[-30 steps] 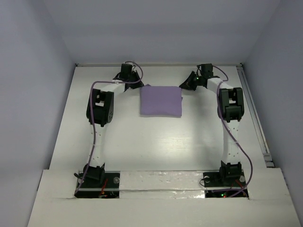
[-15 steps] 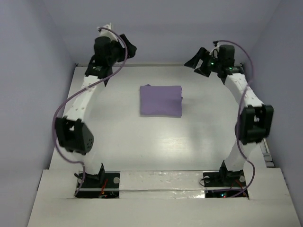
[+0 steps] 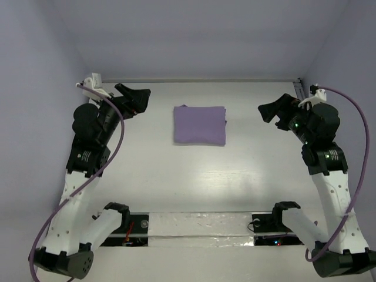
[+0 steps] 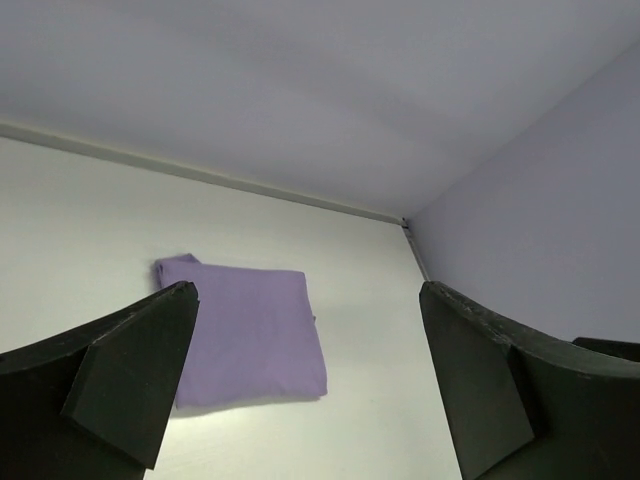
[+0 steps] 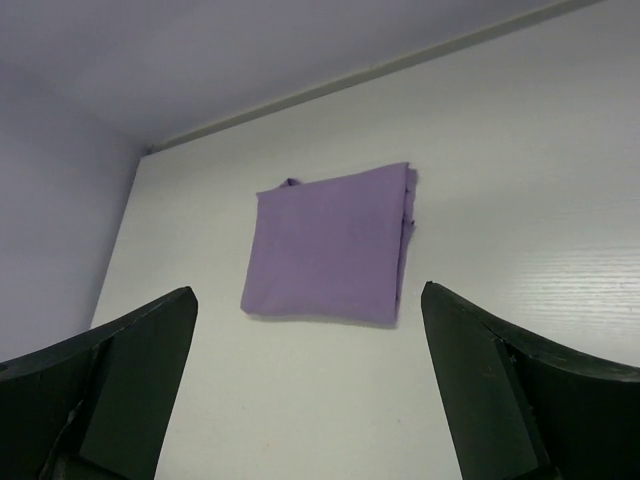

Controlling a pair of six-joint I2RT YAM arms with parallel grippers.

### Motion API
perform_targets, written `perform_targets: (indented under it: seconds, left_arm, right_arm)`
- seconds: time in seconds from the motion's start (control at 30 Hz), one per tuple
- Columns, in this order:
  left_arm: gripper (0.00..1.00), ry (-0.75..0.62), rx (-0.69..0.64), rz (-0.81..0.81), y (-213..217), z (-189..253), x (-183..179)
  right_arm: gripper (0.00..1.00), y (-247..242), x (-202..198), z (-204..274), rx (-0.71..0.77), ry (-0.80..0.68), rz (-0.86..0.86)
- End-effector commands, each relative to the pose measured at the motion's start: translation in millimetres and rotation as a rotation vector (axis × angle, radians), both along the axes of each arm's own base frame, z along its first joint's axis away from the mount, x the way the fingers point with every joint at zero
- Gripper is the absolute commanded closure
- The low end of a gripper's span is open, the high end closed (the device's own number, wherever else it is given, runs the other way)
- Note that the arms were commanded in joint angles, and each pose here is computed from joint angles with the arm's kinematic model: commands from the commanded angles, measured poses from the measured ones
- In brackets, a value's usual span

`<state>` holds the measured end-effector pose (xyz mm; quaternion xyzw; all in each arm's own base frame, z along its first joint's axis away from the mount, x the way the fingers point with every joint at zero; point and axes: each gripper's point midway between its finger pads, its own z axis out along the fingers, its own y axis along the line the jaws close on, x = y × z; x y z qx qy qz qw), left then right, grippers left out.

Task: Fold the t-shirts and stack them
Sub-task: Smooth out wrinkles on the folded tshirt

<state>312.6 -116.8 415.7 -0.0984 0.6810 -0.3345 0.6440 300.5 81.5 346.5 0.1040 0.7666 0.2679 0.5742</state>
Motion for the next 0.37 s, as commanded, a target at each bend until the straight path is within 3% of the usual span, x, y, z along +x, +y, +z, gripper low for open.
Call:
perform_targets:
  seconds: [0.0, 0.33]
  left_arm:
    - [0.08, 0.004, -0.033, 0.033, 10.7, -0.1, -21.5]
    - [0.09, 0.006, 0.026, 0.047, 16.6, 4.7, -30.0]
  right_arm:
    - [0.00, -16.3, -4.9, -4.4, -0.020, 0.046, -0.092]
    - [0.00, -10.9, -9.4, 8.0, 0.013, -0.009, -0.068]
